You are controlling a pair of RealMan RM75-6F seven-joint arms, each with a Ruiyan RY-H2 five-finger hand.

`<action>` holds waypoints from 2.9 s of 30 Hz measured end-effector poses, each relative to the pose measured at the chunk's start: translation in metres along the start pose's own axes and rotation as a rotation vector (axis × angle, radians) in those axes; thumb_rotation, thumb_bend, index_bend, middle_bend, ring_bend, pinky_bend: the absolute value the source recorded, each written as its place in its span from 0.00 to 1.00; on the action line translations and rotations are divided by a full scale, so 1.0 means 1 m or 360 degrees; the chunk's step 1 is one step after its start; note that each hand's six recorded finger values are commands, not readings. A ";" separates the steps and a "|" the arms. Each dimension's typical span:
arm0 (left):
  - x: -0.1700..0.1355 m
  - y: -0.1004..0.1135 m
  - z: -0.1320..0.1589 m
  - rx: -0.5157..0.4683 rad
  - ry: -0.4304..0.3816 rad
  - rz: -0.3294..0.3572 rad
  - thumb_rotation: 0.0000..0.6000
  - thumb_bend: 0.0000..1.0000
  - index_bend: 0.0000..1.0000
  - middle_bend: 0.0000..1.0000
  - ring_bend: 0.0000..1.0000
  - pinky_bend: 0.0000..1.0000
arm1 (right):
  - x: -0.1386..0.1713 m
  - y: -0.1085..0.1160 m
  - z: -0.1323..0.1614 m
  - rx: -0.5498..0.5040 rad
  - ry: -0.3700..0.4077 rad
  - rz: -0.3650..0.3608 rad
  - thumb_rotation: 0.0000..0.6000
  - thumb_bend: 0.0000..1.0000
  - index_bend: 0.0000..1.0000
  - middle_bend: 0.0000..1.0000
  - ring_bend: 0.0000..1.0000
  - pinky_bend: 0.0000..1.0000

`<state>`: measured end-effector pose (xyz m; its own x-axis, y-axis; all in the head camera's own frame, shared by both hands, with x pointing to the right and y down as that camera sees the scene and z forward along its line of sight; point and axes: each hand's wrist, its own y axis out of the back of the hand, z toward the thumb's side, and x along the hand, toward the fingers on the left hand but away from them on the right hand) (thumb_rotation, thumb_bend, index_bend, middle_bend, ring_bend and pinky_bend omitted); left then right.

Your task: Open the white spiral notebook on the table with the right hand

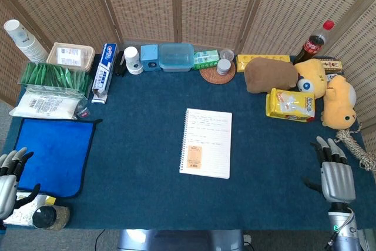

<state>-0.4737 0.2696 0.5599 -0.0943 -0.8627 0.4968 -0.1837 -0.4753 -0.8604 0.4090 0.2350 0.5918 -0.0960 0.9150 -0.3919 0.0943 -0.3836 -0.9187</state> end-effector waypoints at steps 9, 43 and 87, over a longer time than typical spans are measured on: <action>0.000 -0.002 0.001 -0.0006 -0.0007 -0.0010 1.00 0.31 0.22 0.08 0.03 0.00 | 0.001 -0.005 0.000 -0.0013 -0.0002 0.0026 1.00 0.16 0.16 0.15 0.05 0.15; 0.030 0.023 0.049 -0.0014 -0.0275 0.0053 1.00 0.31 0.21 0.07 0.03 0.00 | -0.024 -0.065 0.142 -0.0030 0.0591 0.0239 1.00 0.16 0.15 0.15 0.05 0.15; 0.025 0.024 0.024 -0.0001 -0.0162 0.0053 1.00 0.31 0.19 0.07 0.02 0.00 | -0.032 -0.116 0.186 0.0144 0.0744 0.0245 1.00 0.16 0.09 0.14 0.05 0.15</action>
<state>-0.4568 0.2327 0.5490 -0.0003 -0.8912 0.4536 -0.1826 -0.4460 -0.8762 0.2170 0.2268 0.7020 0.3688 0.7971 -0.4781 -0.0155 -0.5090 -0.8606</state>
